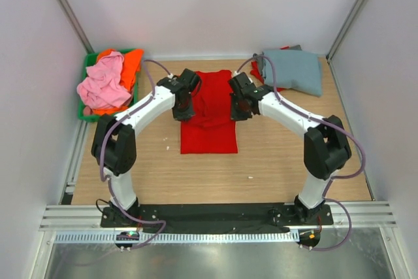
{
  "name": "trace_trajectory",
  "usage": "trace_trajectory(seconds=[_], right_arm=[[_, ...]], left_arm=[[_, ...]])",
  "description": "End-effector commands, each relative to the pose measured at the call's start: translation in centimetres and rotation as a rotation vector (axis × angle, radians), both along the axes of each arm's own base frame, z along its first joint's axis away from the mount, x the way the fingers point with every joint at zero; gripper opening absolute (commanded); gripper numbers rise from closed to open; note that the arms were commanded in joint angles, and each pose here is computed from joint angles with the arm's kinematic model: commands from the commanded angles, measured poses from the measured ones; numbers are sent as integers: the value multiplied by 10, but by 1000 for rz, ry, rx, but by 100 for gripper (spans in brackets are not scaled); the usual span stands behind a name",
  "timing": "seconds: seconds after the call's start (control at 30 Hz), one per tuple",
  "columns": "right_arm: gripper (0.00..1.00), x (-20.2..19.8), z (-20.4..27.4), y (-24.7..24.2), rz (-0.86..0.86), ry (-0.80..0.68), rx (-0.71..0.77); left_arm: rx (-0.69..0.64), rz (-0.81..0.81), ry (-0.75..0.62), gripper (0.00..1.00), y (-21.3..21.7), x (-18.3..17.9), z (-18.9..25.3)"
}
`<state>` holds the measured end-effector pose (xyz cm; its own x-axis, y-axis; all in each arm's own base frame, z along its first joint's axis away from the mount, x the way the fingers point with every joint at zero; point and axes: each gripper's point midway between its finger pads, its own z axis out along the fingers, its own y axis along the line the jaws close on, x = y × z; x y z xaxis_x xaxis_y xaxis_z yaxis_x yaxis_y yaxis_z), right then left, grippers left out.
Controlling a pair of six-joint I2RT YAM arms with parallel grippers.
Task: Fold and stack the t-shirts
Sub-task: Fold the tshirt
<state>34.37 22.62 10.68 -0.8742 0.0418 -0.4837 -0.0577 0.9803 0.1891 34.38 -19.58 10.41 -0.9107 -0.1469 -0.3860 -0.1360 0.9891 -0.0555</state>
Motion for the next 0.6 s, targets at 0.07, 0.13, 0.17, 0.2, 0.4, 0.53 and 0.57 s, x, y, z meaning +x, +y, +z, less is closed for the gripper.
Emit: trace_trajectory(seconds=[0.07, 0.13, 0.17, 0.2, 0.4, 0.53, 0.57], right_arm=[[1, 47, 10, 13, 50, -19, 46], [1, 57, -3, 12, 43, 10, 30], [1, 67, -8, 14, 42, 12, 26], [4, 72, -8, 13, 35, 12, 26], [78, 104, -12, 9, -18, 30, 46], [86, 122, 14, -3, -72, -28, 27], [86, 121, 22, -5, -75, -37, 27]], left_arm=[[20, -2, 2, 0, 11, 33, 2], [35, 7, 30, 0, 16, 43, -10], [26, 8, 17, 0, 15, 52, -6], [38, 9, 47, 2, 16, 55, -18], [38, 43, 53, 70, 35, 91, -10], [20, 59, -25, 77, 44, 111, 32], [20, 57, -56, 77, 46, 114, 43]])
